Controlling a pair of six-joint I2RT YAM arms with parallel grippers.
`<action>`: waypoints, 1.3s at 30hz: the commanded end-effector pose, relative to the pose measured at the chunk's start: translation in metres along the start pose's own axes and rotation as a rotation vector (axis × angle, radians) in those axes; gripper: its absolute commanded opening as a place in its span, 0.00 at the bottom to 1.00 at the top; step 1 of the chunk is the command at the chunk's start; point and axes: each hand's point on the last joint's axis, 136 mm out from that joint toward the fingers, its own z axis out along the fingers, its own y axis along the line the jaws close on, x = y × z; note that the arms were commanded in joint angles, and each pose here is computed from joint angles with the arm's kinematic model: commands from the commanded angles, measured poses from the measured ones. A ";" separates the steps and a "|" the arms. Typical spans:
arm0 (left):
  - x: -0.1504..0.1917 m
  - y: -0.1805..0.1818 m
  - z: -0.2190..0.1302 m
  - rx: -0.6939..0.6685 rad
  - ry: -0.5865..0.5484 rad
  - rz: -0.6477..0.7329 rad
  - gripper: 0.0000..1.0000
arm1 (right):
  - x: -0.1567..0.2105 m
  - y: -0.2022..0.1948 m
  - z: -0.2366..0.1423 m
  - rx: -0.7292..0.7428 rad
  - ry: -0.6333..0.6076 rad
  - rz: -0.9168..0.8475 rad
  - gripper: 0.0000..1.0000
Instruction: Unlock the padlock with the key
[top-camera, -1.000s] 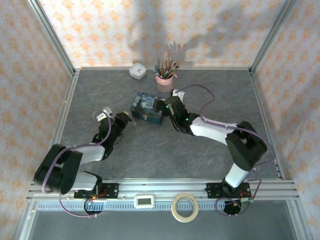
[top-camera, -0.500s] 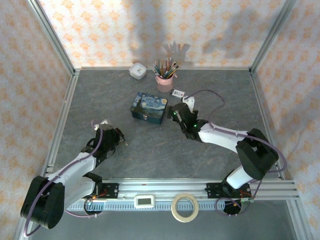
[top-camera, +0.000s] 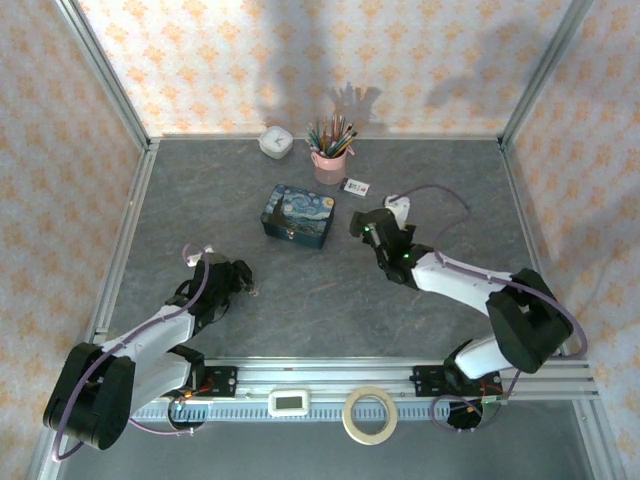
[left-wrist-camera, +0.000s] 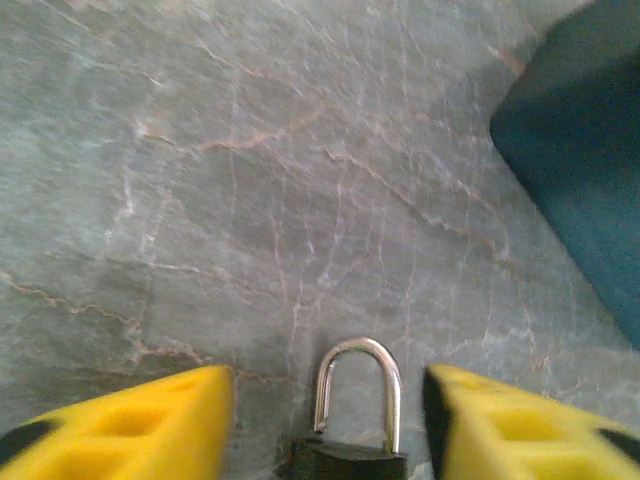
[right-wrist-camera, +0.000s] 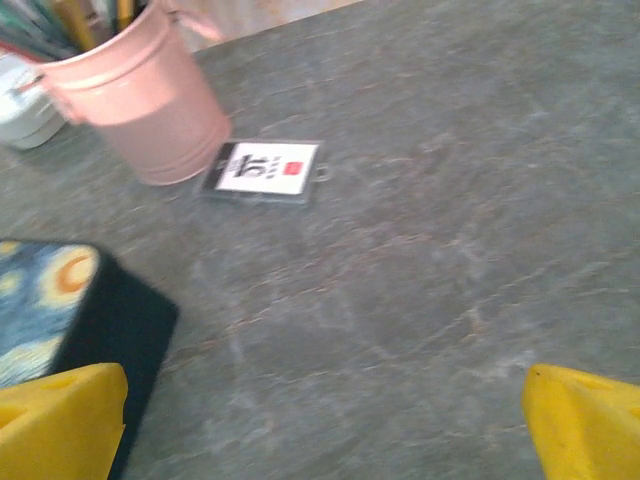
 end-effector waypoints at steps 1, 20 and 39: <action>-0.033 -0.007 -0.008 -0.017 -0.112 -0.005 0.68 | -0.023 -0.029 -0.003 0.049 -0.055 0.047 1.00; -0.176 0.008 -0.044 -0.335 -0.666 0.206 0.99 | -0.052 -0.178 0.020 0.273 -0.238 -0.011 1.00; -0.171 -0.008 -0.025 -0.158 -0.836 0.467 0.97 | -0.046 -0.194 0.001 0.213 -0.493 0.014 1.00</action>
